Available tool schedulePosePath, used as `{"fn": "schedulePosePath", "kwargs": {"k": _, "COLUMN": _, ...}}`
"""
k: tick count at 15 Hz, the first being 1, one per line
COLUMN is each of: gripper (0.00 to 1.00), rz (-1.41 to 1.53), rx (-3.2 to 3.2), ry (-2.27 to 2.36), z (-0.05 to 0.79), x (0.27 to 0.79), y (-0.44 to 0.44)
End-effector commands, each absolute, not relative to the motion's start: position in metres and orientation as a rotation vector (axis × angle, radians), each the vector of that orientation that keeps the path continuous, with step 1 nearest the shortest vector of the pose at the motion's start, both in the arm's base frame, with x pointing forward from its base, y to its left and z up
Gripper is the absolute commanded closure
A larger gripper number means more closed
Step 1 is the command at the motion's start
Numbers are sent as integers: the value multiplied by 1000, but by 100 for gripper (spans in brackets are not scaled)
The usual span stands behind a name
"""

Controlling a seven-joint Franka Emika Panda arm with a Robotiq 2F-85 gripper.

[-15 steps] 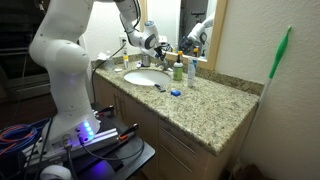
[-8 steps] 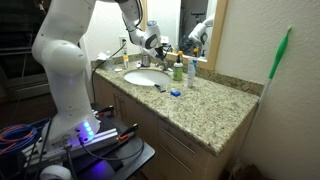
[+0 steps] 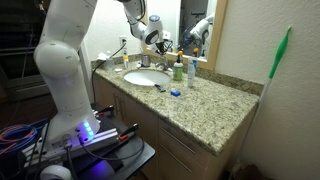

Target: Lift the handle of the tap, then push it down

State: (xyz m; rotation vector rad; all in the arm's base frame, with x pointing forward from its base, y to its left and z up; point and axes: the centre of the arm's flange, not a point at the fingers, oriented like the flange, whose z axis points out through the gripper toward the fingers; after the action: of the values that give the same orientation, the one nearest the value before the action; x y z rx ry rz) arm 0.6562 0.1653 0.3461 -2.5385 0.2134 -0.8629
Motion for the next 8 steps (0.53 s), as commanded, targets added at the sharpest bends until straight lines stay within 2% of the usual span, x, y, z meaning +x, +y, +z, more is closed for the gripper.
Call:
{"fn": "schedulePosePath", "kwargs": {"k": 1, "gripper": 93, "rz": -974, "rx": -2456, "ry": 201, "z": 389, "x": 646, "y": 173}}
{"fn": "schedulePosePath", "kwargs": {"k": 3, "gripper": 89, "rz": -1022, "rx": -2428, "ry": 197, "z": 406, "x": 644, "y": 180}}
{"fn": "schedulePosePath", "kwargs": {"k": 4, "gripper": 47, "rz": -1026, "rx": -2435, "ry": 197, "z": 414, "x": 642, "y": 182}}
{"fn": "schedulePosePath", "kwargs": {"k": 5, "gripper": 51, "rz": -998, "rx": -2480, "ry": 192, "z": 419, "x": 637, "y": 183}}
{"fn": "schedulePosePath", "kwargs": {"k": 6, "gripper": 50, "rz": -1006, "rx": -2526, "ry": 188, "z": 427, "x": 632, "y": 183}}
{"fn": "schedulePosePath", "kwargs": {"k": 8, "gripper": 37, "rz": -1018, "rx": -2579, "ry": 164, "z": 443, "x": 619, "y": 174}}
